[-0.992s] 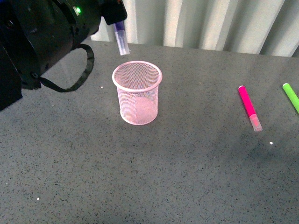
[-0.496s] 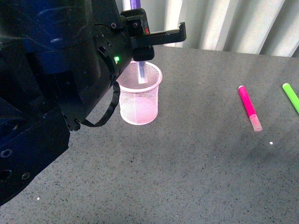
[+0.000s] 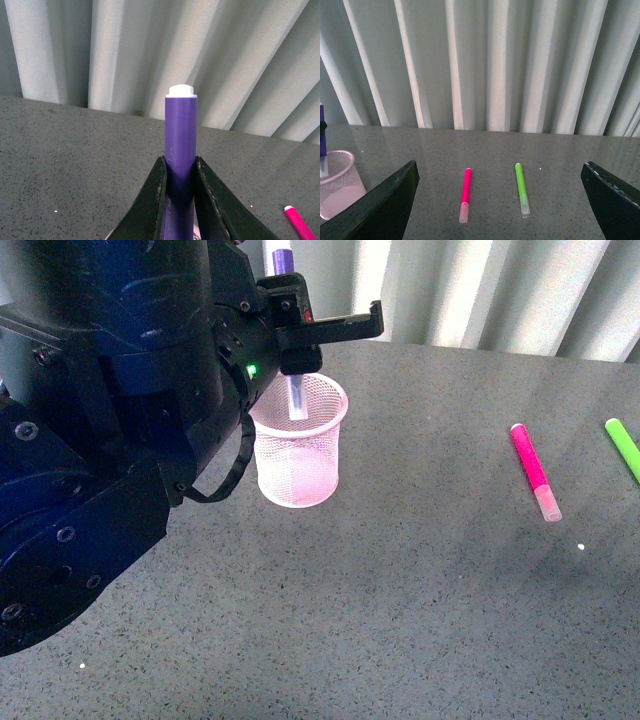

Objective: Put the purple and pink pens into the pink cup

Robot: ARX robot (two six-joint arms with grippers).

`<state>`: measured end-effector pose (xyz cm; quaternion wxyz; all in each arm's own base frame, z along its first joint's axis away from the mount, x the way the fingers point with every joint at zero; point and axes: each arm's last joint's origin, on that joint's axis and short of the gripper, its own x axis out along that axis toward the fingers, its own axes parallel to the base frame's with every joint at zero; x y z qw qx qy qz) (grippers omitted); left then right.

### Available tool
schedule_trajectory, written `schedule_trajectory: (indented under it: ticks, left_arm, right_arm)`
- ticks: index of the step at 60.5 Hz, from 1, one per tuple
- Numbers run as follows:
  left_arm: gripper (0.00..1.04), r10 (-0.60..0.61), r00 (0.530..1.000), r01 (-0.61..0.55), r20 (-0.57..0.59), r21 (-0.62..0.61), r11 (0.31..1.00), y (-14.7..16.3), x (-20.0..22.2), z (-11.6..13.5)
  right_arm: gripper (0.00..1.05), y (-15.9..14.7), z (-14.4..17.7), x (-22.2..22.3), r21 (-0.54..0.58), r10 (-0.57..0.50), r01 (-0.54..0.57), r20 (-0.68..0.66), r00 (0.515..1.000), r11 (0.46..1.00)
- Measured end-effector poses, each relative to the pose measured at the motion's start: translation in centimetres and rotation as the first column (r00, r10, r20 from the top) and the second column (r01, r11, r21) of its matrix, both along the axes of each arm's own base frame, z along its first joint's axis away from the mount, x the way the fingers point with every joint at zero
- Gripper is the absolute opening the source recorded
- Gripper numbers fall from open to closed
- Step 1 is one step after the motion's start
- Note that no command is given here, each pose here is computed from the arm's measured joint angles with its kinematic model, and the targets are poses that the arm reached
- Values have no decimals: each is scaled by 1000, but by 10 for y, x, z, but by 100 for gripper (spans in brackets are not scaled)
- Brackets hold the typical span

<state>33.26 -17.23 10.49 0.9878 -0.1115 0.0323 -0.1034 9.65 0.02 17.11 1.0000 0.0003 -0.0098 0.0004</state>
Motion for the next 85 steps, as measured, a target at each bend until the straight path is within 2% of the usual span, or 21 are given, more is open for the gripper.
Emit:
schedule_trajectory:
  ticks: [12, 18, 30, 38, 45, 47, 49, 58, 74, 75, 77, 80, 85]
  left_arm:
    - [12, 5, 1000, -5, -21, 10, 1000, -1, 4, -11]
    - [12, 15, 997, -15, -80, -3, 1000, 1, 6, -16]
    - [45, -5, 984, 1, -179, -23, 1000, 9, -1, -18]
    - [69, -46, 982, 44, -182, -16, 999, 16, -15, 6]
    - [88, -46, 975, 66, -215, 86, 994, 25, -29, 30]
    - [97, -45, 963, 86, -264, 147, 985, 31, -36, 38]
    - [100, -46, 952, 107, -303, 186, 977, 35, -41, 41]
    - [98, -20, 866, 181, -499, 275, 944, 63, -75, 44]
    - [98, -14, 867, 182, -497, 290, 940, 66, -79, 47]
    - [97, -5, 874, 173, -486, 301, 938, 66, -79, 46]
    - [92, 51, 915, 96, -401, 336, 937, 67, -78, 43]
    - [83, 127, 962, -37, -241, 343, 938, 73, -83, 39]
    - [71, 165, 983, -135, -84, 283, 950, 89, -97, 40]
  right_arm:
    - [98, 0, 0, 0, 0, 0, 0, 0, 1000, 1000]
    - [98, 0, 0, 0, 0, 0, 0, 0, 1000, 1000]
    - [98, 0, 0, 0, 0, 0, 0, 0, 1000, 1000]
    - [98, 0, 0, 0, 0, 0, 0, 0, 1000, 1000]
    - [98, 0, 0, 0, 0, 0, 0, 0, 1000, 1000]
    - [98, 0, 0, 0, 0, 0, 0, 0, 1000, 1000]
    - [98, 0, 0, 0, 0, 0, 0, 0, 1000, 1000]
    - [98, 0, 0, 0, 0, 0, 0, 0, 1000, 1000]
    - [98, 0, 0, 0, 0, 0, 0, 0, 1000, 1000]
    - [98, 0, 0, 0, 0, -1, 1, 0, 1000, 1000]
    - [98, 0, 0, 0, 0, 0, 0, 0, 1000, 1000]
    - [98, 0, 0, 0, 0, 0, 0, 0, 1000, 1000]
    - [98, 0, 0, 0, 0, 0, 0, 0, 1000, 1000]
